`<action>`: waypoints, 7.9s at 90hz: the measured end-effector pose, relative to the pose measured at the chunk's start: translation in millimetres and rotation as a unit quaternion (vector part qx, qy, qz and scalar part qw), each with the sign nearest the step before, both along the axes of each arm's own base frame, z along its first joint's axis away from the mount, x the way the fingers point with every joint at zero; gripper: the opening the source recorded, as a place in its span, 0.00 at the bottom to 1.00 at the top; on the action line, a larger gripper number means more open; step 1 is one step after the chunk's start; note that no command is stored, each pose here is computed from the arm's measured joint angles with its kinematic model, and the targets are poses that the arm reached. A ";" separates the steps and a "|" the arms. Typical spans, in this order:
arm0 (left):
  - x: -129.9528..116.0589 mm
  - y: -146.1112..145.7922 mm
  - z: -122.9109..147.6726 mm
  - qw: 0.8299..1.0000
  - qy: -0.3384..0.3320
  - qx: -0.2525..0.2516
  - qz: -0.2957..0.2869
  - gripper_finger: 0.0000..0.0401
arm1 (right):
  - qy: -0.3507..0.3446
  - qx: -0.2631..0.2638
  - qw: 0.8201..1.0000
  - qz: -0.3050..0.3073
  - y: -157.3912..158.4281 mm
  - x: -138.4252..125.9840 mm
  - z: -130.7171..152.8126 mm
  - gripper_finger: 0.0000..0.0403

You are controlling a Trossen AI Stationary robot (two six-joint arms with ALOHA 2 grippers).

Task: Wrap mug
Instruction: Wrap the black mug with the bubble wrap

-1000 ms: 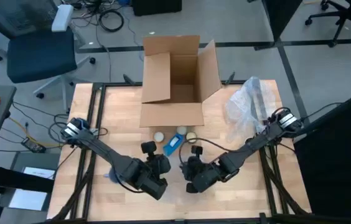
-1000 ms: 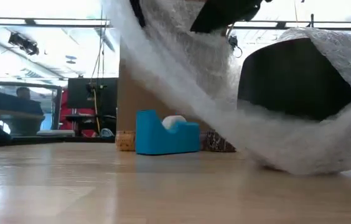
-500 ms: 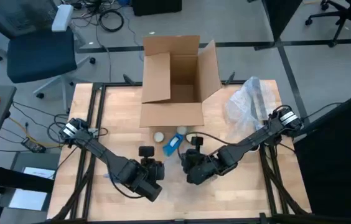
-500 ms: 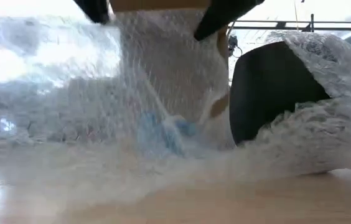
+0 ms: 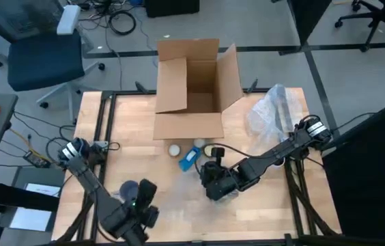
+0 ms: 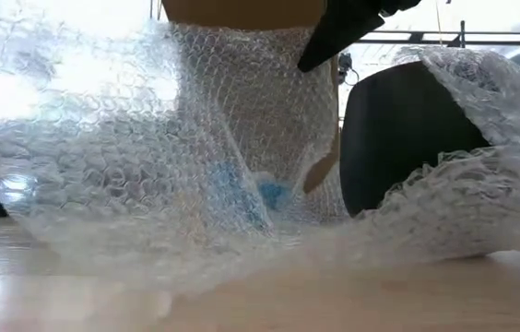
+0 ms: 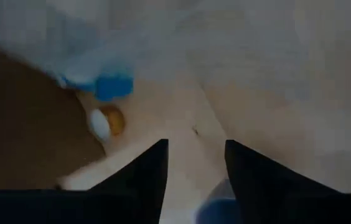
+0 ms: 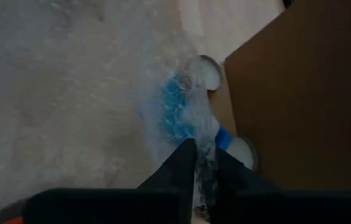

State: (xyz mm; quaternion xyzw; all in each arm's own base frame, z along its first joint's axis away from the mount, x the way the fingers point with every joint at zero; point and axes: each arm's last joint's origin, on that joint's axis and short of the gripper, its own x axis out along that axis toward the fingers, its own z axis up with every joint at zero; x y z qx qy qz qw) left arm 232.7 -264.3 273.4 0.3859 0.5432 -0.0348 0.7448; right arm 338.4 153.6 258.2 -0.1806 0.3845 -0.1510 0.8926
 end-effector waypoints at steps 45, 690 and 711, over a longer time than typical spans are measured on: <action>17.3 -24.7 -57.9 0.920 0.061 0.301 -0.245 0.36 | 0.006 0.007 1.000 0.006 -1.0 0.6 -0.4 0.00; 136.3 66.3 -34.6 0.887 -0.324 -0.302 0.131 0.37 | 0.208 0.337 0.918 0.002 -3.4 -41.4 -55.8 0.00; 167.7 63.1 -58.5 0.855 -0.394 -0.319 0.109 0.37 | 0.223 0.328 0.918 0.006 6.1 -40.2 -21.8 0.00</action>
